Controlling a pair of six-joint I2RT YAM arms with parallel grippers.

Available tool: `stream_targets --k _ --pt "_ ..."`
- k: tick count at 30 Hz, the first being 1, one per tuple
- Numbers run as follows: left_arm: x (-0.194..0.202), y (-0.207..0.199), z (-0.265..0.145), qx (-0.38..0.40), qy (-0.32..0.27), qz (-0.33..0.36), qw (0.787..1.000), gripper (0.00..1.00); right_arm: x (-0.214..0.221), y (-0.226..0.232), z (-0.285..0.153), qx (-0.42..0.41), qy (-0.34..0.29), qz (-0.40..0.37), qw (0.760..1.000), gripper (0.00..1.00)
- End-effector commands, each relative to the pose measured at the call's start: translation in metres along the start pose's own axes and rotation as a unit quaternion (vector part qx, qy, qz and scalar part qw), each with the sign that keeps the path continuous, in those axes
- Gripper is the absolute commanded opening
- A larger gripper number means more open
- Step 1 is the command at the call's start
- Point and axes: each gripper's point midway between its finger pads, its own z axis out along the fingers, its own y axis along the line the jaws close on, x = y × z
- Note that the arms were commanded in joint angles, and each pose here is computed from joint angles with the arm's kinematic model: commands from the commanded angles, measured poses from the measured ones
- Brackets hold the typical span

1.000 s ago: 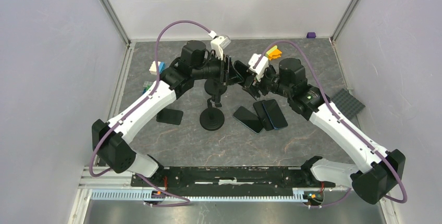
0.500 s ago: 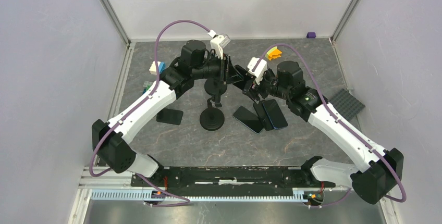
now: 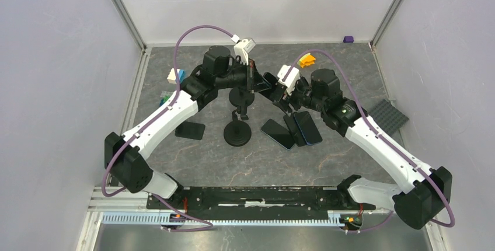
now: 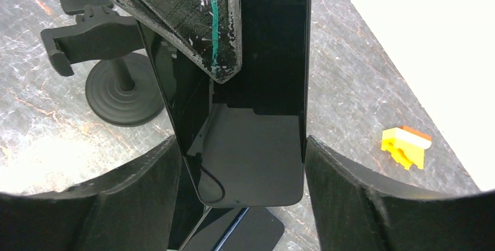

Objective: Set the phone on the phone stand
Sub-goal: Pick up the phone at the center of the board.

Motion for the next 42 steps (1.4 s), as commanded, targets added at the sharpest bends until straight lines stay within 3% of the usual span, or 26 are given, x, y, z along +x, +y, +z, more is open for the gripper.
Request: stream_targets --k 1,2,4,16,29,42 --pt "-0.019 -0.026 -0.017 0.049 -0.045 0.02 0.998 0.02 -0.026 0.003 -0.011 -0.003 -0.058 -0.022 0.998 0.83" --pt "-0.018 -0.028 -0.02 0.054 -0.048 0.022 0.997 0.02 -0.024 0.004 -0.012 -0.002 -0.056 -0.027 0.998 0.94" --pt "-0.019 -0.03 -0.025 0.057 -0.053 0.023 0.997 0.02 -0.02 0.005 -0.015 0.0 -0.056 -0.035 0.998 0.98" --pt "-0.017 -0.034 -0.027 0.075 -0.059 0.016 0.995 0.02 -0.003 0.026 -0.005 -0.056 -0.042 -0.038 0.997 0.98" --pt "-0.015 -0.038 -0.029 0.089 -0.063 0.001 0.994 0.02 0.012 0.015 0.009 -0.013 -0.02 -0.03 0.999 0.98" --pt "-0.01 -0.033 -0.024 0.085 -0.053 -0.024 0.995 0.02 0.005 0.015 0.01 0.011 -0.017 -0.057 0.998 0.85"
